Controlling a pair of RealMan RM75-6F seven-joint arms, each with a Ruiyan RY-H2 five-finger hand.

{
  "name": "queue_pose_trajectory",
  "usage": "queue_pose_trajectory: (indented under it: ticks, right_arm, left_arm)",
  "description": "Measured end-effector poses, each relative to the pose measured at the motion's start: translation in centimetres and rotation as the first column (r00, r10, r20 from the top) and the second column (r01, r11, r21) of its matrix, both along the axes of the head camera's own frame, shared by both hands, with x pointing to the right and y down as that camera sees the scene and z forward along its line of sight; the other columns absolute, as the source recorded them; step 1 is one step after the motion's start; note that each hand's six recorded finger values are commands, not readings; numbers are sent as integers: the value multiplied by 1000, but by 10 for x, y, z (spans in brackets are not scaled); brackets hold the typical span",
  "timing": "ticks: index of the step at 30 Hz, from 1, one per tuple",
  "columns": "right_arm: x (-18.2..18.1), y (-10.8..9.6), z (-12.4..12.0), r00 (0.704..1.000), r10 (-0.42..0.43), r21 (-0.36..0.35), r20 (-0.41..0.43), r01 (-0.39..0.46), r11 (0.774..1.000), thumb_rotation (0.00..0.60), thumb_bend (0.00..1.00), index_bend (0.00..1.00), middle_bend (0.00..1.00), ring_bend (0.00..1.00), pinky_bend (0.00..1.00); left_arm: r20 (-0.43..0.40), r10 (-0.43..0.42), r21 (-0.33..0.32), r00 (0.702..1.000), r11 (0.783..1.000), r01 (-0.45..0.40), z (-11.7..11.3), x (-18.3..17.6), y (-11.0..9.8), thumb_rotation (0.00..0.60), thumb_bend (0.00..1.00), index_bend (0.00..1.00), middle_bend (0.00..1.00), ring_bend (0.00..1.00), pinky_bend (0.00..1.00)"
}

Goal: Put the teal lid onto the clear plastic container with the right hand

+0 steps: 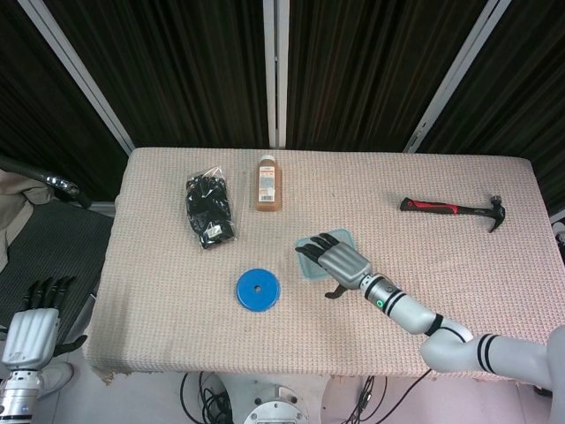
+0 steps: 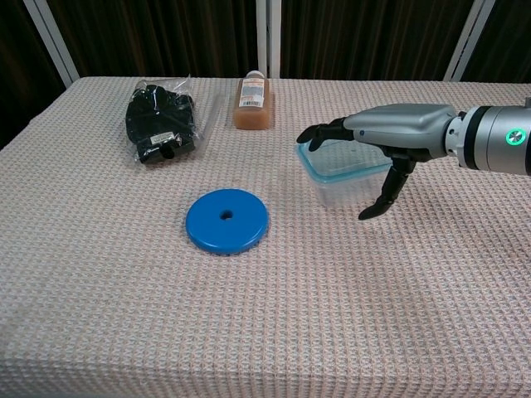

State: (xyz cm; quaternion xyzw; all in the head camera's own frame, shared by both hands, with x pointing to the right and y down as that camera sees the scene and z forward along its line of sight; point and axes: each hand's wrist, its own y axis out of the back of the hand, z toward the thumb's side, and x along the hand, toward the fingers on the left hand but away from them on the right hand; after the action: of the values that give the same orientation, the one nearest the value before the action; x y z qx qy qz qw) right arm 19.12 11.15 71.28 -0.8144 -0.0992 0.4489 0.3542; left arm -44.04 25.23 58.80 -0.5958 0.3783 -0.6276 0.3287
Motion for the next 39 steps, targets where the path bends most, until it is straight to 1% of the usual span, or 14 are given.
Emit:
queue_pose_trajectory:
  ticks: [4,7,10,13,15,18,28,36,39]
  right_arm:
    - [6,-1,-14,999,13,43,41,-15,999,600,26,0,141,0,0]
    - [14,2,-26,998,12,76,65,-17,997,600,26,0,141,0,0]
    - [24,12,-36,996,7,88,85,-15,996,600,26,0,155,0,0]
    - [32,26,-41,996,-6,81,94,-2,997,600,26,0,175,0,0]
    - [37,35,-41,996,-15,68,92,9,998,600,26,0,183,0,0]
    - [39,40,-38,996,-16,52,90,11,999,600,26,0,190,0,0]
    - [33,46,-23,997,-42,16,63,41,999,600,26,0,202,0,0]
    - [34,47,-15,999,-39,3,34,39,999,600,26,0,204,0,0]
    - [34,47,-15,999,-35,6,35,35,999,600,26,0,197,0,0]
  left_arm:
    - [0,-2,3,1000,1000,2,-1,0,0,600,0,102,87,11,25]
    - [-2,1,2,1000,1000,-1,-1,1,0,600,0,103,87,10,26]
    - [-3,1,3,1000,1000,-1,0,2,-1,600,0,103,87,10,26]
    - [-4,6,3,1000,1000,-6,0,3,-1,600,0,102,87,10,26]
    - [-6,10,5,1000,1000,-10,0,4,-2,600,0,102,87,10,25]
    - [-6,13,10,1000,1000,-13,-1,5,-2,600,0,103,87,10,25]
    - [-6,5,12,1000,1000,-5,-3,2,1,600,0,102,87,10,26]
    - [-10,1,8,1000,1000,0,-1,1,3,600,0,102,87,11,25]
    - [-10,0,8,1000,1000,0,0,0,3,600,0,102,87,11,26]
